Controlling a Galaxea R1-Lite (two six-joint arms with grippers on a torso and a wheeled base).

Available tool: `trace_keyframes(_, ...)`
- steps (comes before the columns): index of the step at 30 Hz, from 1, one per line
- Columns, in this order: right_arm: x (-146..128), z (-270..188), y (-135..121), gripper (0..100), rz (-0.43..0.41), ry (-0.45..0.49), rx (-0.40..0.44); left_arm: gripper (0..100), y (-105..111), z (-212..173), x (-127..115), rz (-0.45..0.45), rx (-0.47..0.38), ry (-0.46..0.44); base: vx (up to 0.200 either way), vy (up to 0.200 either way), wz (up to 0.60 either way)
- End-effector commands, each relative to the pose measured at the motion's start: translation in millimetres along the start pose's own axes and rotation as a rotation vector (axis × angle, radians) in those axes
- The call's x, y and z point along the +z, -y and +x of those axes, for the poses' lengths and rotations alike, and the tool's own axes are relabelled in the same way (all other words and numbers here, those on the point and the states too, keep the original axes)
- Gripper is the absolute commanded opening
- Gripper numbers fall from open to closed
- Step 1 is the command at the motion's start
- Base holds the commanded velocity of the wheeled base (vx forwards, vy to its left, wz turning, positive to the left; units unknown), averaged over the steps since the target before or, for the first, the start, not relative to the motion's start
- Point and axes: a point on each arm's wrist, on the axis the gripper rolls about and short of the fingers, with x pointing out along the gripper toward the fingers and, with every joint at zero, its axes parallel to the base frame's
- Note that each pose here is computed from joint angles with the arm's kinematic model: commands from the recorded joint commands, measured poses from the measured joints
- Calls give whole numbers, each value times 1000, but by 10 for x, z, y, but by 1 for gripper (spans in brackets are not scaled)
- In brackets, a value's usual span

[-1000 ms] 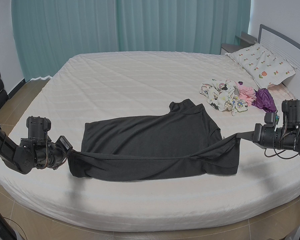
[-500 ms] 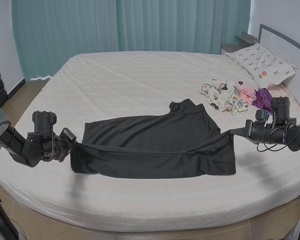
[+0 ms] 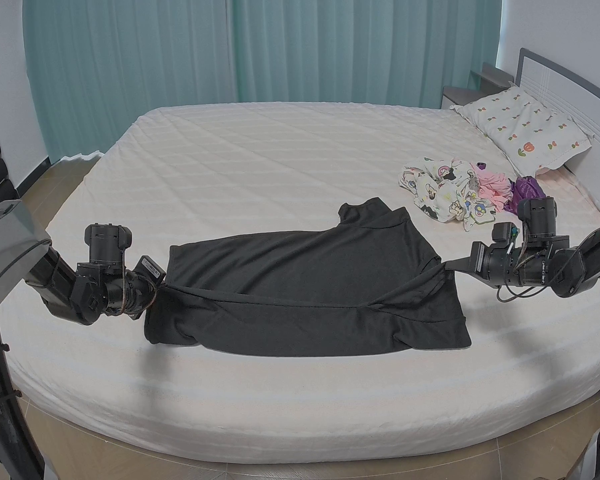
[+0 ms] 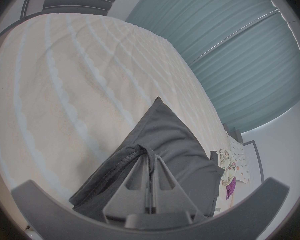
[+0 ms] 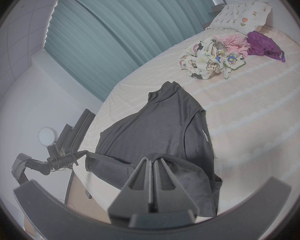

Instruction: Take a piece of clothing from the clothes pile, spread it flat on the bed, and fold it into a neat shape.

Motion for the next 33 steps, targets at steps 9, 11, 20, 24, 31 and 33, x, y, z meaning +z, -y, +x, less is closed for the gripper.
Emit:
trace_keyframes(9, -81, 257, 49, 0, 45, -35, -19, 100, -166, 526, -29, -56, 59, 4, 0, 0, 0)
trace_keyframes(11, -106, 208, 29, 0, 51, -42, -23, 100, -178, 507, 22, -66, 59, 16, 0, 0, 0)
trace_keyframes(20, -246, -195, -104, 100, 118, -64, -50, 100, -160, 135, 227, -113, 47, 67, 0, 0, 0)
trace_keyframes(24, -377, -355, -116, 100, 170, -145, -83, 100, -171, -64, 196, -111, 53, 63, 0, 0, 0)
trace_keyframes(31, -515, -343, 14, 100, 216, -180, -156, 100, -351, -366, -8, -113, 98, 3, 0, 0, 0)
trace_keyframes(33, -548, -340, 10, 100, 246, -176, -167, 100, -405, -382, -58, -118, 99, -24, 0, 0, 0)
